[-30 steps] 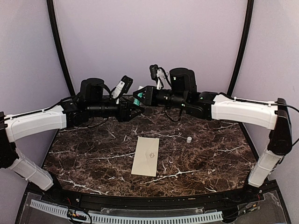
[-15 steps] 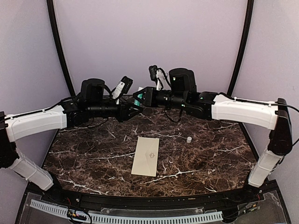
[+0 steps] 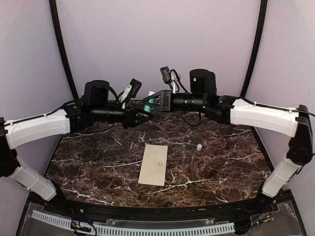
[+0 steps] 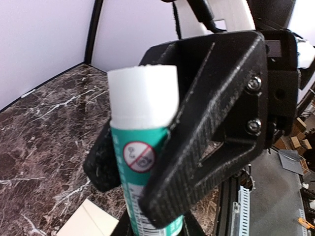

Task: Place the letter into the envelope and seal it
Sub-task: Screw the solid glue.

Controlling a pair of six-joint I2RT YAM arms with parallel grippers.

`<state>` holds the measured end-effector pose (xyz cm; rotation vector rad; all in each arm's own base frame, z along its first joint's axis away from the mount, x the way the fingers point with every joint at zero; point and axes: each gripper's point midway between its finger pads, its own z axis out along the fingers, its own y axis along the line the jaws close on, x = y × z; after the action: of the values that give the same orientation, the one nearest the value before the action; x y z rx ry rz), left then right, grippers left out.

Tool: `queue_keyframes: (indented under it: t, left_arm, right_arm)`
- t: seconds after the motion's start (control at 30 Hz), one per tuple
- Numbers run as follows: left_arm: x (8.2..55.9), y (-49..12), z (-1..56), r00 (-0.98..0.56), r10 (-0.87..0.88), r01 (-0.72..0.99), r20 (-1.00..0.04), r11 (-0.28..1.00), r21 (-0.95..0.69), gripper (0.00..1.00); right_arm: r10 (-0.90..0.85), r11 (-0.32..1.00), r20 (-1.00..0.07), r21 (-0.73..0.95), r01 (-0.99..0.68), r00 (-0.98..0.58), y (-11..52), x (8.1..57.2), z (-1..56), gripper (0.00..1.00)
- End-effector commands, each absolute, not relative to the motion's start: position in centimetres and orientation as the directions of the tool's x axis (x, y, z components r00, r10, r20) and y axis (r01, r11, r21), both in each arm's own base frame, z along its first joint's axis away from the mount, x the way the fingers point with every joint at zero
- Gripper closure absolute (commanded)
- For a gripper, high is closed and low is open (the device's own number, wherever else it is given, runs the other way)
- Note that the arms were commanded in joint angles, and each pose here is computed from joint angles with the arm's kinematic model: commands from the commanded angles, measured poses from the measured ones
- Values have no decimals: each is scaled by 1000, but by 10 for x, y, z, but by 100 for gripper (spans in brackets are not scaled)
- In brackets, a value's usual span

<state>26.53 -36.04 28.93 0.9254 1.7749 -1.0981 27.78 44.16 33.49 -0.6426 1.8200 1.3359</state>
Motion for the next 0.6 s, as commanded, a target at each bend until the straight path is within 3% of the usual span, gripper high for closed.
queue_keyframes:
  t: [0.0, 0.3, 0.47, 0.57]
  left_arm:
    - [217, -373, 324, -329, 156, 944, -932, 43, -326, 100]
    - [183, -372, 341, -336, 172, 913, -926, -181, -365, 100]
    - [179, -374, 341, -350, 182, 898, -919, -215, -385, 100]
    - [180, -375, 339, -358, 182, 894, -916, -215, -393, 100]
  right_arm:
    - [44, 74, -868, 496, -865, -494, 431, 247, 381, 100]
    - [-57, -248, -903, 426, -870, -426, 421, 187, 394, 100]
    - [-89, -301, -905, 423, -854, -417, 418, 176, 393, 100]
    - [-76, -264, -903, 427, -865, -423, 418, 181, 391, 100]
